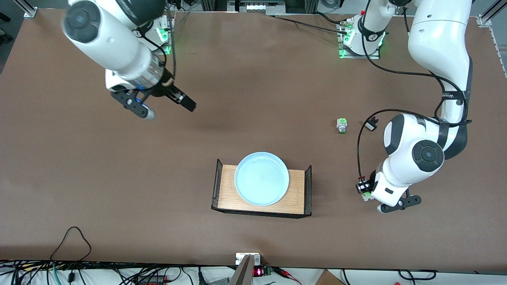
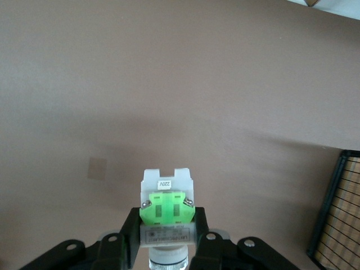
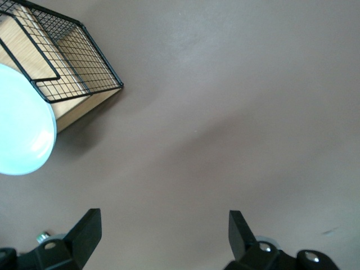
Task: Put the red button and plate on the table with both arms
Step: 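Lower the red button onto the table while the right gripper grips the plate rim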
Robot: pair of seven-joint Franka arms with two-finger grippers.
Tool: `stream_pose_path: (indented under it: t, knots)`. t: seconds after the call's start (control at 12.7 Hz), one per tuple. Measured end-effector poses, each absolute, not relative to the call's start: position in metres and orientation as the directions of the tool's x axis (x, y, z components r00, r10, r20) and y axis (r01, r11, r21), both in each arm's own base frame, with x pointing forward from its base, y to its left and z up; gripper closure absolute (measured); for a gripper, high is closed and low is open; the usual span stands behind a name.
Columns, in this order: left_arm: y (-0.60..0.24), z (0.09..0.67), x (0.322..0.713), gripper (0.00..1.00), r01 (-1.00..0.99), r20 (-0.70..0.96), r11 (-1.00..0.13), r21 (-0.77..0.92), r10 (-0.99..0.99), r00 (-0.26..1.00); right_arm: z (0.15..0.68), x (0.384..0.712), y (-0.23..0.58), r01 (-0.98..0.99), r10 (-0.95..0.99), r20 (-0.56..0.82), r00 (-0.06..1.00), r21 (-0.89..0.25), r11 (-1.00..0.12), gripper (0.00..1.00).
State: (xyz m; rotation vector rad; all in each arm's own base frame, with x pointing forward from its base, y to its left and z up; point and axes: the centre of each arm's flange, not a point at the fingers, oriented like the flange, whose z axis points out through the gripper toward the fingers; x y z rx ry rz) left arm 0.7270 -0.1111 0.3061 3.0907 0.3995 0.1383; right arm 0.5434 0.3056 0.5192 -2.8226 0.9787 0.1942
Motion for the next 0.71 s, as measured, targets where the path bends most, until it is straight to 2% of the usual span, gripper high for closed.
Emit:
stream_pose_path:
  t: [0.31,0.71]
  knots:
    - [-0.085,0.274,0.721,0.59,0.203,0.126,-0.978,0.039,0.206,0.97,0.507,0.563,0.344,-0.695,-0.676,-0.173,0.717,-0.104,-0.711,0.0]
    - [-0.058,0.254,0.713,0.59,0.147,0.109,-0.989,0.023,0.149,0.983,0.488,0.578,0.4,-0.774,-0.757,-0.17,0.631,-0.2,-0.6,0.0]
